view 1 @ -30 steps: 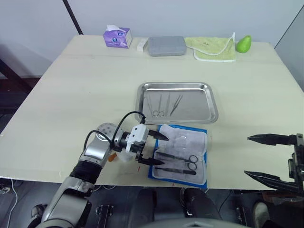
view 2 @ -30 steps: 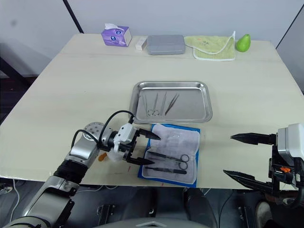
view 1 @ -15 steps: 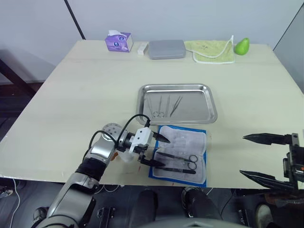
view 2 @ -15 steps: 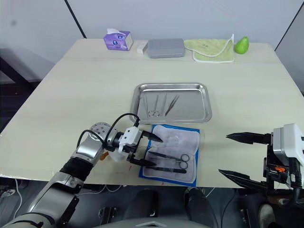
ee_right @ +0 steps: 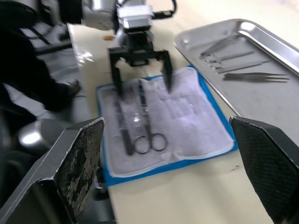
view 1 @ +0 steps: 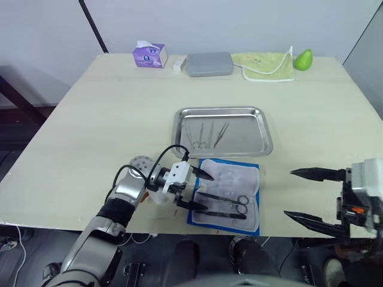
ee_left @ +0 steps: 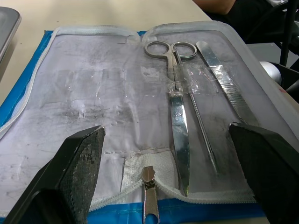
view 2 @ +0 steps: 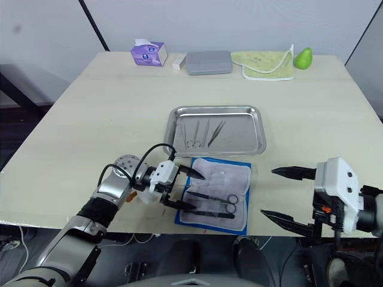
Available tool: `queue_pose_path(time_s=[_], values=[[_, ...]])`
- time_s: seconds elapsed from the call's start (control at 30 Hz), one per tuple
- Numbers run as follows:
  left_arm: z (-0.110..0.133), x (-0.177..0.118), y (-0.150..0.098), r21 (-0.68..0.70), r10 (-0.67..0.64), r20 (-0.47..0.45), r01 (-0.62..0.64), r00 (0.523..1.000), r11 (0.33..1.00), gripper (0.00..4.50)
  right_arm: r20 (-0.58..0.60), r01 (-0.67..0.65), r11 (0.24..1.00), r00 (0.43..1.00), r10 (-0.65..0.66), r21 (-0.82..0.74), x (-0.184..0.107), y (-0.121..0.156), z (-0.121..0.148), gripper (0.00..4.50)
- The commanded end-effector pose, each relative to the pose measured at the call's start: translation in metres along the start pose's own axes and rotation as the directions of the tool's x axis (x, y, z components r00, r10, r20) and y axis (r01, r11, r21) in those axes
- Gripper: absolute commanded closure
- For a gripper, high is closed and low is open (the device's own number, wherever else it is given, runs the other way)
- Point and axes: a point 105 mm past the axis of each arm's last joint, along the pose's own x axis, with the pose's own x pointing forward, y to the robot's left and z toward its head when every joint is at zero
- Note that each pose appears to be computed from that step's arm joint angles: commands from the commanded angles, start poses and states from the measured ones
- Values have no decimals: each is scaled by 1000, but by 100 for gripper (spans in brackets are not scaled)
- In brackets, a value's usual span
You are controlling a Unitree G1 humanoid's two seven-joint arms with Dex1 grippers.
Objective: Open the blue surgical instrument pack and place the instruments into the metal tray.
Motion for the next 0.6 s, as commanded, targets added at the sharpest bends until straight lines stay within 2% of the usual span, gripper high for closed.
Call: queue_pose_path(time_s=[0.03,0.13,0.27,0.6], values=[[-20,3,-14,-87,-41,-49,37,998,996,4,-27,30,998,999,-31,-47,20,-3,-7,0],[-18,3,-13,-84,-42,-44,38,998,996,4,-51,73,996,996,-75,-47,44,-16,-18,0],[-14,4,-13,-78,-47,-39,44,998,996,4,-87,44,995,995,-52,-93,76,-24,-31,0],[-15,4,-14,-85,-42,-40,39,998,996,4,-146,-47,984,989,22,-173,108,-26,-50,0]])
